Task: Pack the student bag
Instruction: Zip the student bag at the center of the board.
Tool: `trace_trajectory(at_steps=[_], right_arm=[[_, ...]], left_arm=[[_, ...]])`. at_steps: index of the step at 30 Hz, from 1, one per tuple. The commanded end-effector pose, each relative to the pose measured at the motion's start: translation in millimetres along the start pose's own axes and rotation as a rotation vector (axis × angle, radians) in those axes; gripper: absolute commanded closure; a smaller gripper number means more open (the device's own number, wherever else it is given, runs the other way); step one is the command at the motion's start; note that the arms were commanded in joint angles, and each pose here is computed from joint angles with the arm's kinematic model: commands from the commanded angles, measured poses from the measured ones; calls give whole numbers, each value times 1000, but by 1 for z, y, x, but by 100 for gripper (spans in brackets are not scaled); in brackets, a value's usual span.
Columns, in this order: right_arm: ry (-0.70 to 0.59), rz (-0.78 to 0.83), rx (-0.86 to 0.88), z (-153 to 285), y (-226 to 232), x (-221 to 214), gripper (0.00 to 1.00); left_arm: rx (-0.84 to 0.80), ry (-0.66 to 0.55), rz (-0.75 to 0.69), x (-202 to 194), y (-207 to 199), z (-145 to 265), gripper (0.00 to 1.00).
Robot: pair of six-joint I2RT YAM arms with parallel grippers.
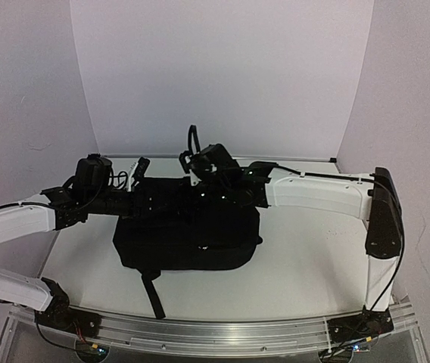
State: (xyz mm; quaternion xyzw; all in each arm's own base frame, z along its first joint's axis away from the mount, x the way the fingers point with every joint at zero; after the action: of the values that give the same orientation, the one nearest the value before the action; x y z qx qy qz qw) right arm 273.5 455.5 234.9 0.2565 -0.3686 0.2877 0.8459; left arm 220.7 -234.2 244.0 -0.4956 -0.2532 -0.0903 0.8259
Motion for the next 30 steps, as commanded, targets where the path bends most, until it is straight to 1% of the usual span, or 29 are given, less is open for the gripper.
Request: trace_trajectory(at_steps=[1,5,11,13,16,17,22,27,28,30], right_arm=[[-165,-109,252,35,5,42,100],[-183,-130,344,39,7,42,100],[-217,-140,411,49,9,47,100],[-215,-154,437,49,10,46,100],[-216,-168,454,50,10,46,100],[-216,-173,458,50,10,46,100],[-208,-191,477,48,9,45,100],[-192,-206,487,44,8,42,100],[-192,-211,487,45,8,42,100],[-196,-217,482,46,7,43,92]], left_arm=[[-98,-42,-82,9,-16,-2,54],[-111,-25,-86,13,-17,-11,56],[-123,-33,-119,20,-19,-21,58],[-137,-30,-127,21,-20,-24,62],[-150,-33,-137,22,-20,-27,72],[-150,-33,-137,22,-19,-28,74],[-151,-53,-141,24,-17,-31,76],[-160,-104,-139,28,-16,-33,82],[-166,-111,-139,29,-16,-34,84],[-156,-120,-135,30,-14,-36,86]])
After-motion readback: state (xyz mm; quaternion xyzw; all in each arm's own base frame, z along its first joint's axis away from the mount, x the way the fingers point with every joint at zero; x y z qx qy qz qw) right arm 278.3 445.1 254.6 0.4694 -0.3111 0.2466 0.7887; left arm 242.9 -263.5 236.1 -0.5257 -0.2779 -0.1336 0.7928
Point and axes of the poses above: each gripper's point midway between its finger pads, its own z axis back along the fingers, its own y axis along the line the jaws close on, x = y × z, the point moved 6 cm from there along z, back along the fingers, and after that the axes turned 8 degrees about z, right-handed, at the moved point
